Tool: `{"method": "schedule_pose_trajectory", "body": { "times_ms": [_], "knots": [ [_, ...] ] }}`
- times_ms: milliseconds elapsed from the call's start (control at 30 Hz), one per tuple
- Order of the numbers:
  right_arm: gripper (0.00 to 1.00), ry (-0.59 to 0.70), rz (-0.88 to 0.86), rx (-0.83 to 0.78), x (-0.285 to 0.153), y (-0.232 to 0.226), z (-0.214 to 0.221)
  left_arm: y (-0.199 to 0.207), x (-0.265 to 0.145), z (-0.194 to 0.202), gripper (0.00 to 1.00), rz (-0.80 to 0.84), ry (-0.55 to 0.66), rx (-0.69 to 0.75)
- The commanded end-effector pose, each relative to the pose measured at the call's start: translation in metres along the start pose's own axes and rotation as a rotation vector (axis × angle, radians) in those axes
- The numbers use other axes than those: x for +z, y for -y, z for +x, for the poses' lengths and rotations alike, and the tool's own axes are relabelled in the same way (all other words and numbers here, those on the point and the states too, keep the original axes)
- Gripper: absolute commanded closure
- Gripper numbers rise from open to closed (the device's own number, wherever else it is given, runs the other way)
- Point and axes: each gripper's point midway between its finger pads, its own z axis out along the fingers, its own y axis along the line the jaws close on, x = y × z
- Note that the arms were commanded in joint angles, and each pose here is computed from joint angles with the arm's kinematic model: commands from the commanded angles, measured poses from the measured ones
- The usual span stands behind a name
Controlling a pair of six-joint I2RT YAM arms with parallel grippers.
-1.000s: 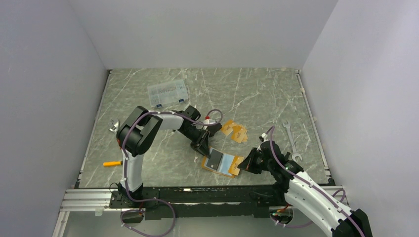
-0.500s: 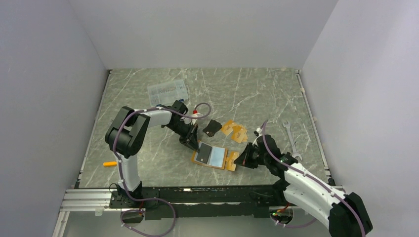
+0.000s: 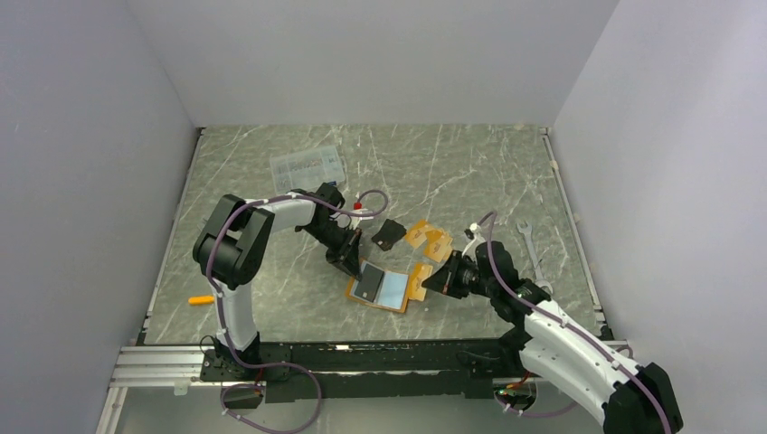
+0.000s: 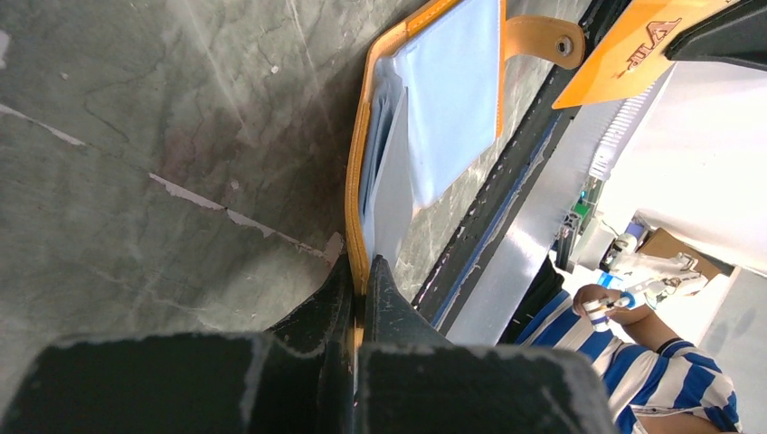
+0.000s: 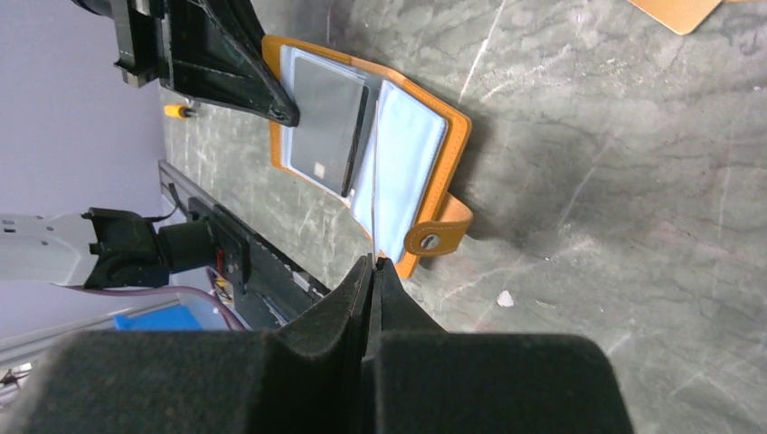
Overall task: Put the credit cards into the card holder
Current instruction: Move the card holder to the center of the board, then turn over the card holder at the center of the board.
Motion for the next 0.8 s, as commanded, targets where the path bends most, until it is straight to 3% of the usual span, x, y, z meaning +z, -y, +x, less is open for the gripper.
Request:
{"method": "schedule_pose_trajectory", "body": {
  "times_ms": [0, 767],
  "knots": [
    [1.0, 0.027, -0.077, 0.014, 0.007, -0.018, -0.013, -0.009, -0.001, -0.006, 1.0, -0.045, 0.002, 0.055],
    [1.0, -0.023, 0.038, -0.022, 0.02, 0.014, -0.001, -0.007, 0.0, -0.006, 1.0, -0.031, 0.008, 0.057]
  ]
}}
